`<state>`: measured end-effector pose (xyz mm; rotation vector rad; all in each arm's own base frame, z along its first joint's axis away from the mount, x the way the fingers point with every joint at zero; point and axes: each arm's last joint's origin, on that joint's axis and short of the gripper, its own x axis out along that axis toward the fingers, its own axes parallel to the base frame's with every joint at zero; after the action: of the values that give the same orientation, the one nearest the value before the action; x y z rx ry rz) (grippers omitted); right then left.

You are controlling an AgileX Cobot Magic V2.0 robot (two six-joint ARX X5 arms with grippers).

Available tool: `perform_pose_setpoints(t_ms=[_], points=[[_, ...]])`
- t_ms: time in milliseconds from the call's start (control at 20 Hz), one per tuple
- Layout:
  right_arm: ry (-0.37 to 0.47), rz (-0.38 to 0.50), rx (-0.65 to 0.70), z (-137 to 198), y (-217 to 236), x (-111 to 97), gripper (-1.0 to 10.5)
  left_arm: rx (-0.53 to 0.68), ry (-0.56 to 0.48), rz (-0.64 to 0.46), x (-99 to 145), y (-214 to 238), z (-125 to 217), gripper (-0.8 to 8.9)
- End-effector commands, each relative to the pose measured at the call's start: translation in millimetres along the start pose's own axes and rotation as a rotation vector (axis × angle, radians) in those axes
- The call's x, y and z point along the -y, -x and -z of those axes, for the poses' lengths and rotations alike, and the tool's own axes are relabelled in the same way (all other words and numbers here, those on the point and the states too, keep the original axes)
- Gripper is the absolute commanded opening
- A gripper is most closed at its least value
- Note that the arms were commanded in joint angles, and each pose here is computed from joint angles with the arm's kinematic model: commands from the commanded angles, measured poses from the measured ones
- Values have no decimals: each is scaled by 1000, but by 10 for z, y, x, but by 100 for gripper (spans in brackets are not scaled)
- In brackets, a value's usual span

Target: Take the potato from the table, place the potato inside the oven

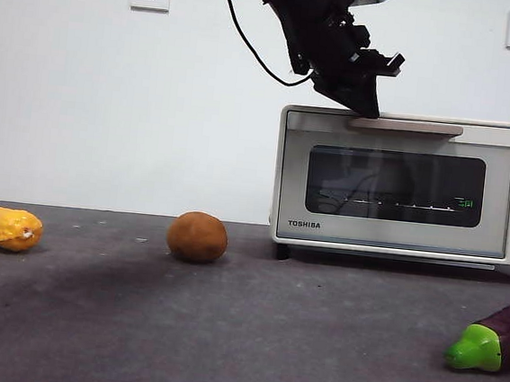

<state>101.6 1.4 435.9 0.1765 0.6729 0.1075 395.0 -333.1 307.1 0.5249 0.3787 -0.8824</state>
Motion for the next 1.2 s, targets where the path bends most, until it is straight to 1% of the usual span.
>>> perform_pose_setpoints(t_ms=[50,200,250,450,500,600,800,900,1200], points=[[2,-6,4,2,14,-6,0,-122,7,54,74,-216,263,-8],[9,-15,0,6,14,-18,0,-178,27,129,158,-332,397,-8],[13,-19,-2,8,13,-24,0,-192,28,137,186,-362,422,-8],[26,-36,-7,12,11,-44,0,-200,40,141,213,-376,429,-8],[27,-36,-7,12,11,-45,0,-213,63,145,219,-373,440,-8],[26,-36,-8,12,11,-45,0,-259,77,161,238,-362,484,-8],[30,-40,-9,17,13,-50,0,-275,90,174,308,-371,479,-8],[29,-40,-11,21,17,-50,0,-314,137,185,349,-361,499,-8],[29,-40,-10,22,19,-50,0,-428,194,220,456,-321,568,-8]])
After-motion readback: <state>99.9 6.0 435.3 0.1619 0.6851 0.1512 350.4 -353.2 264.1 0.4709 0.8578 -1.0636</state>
